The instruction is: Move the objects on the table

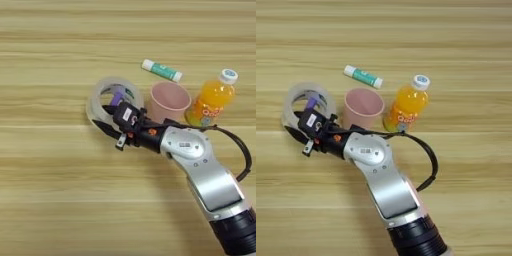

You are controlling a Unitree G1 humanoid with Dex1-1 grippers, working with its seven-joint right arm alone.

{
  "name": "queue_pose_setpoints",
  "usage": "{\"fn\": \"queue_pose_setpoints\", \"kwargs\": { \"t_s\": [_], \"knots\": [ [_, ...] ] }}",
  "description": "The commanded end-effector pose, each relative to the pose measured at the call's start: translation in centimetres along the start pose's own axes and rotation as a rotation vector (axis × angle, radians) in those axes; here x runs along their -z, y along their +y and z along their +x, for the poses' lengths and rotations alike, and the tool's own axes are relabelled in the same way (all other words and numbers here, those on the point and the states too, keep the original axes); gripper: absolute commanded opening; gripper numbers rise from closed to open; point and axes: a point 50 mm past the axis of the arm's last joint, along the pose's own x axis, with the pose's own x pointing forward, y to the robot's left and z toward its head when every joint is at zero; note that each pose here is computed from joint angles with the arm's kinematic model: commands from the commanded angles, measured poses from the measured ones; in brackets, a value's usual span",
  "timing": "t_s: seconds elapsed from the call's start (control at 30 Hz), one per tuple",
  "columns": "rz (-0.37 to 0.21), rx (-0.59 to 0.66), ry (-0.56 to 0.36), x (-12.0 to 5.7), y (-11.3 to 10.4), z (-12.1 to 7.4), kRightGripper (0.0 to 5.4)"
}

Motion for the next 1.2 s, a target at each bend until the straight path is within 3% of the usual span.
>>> {"fn": "queue_pose_setpoints", "kwargs": {
  "t_s": [0.03,0.13,0.27,0.53,0.83,1.2],
  "knots": [
    [-0.114,0.072,-0.104,-3.0,-2.1,0.0,1.56],
    [-0.088,0.090,-0.103,-2.7,-2.2,0.1,1.55],
    [-0.098,0.087,-0.100,-2.7,-2.2,0.1,1.55],
    [-0.155,0.138,-0.164,-5.0,-3.6,-0.8,1.54],
    [-0.243,0.234,-0.221,-8.1,-5.6,-3.1,1.54],
    [-0.276,0.360,-0.167,-8.5,-7.2,-7.3,1.53]
  ]
}}
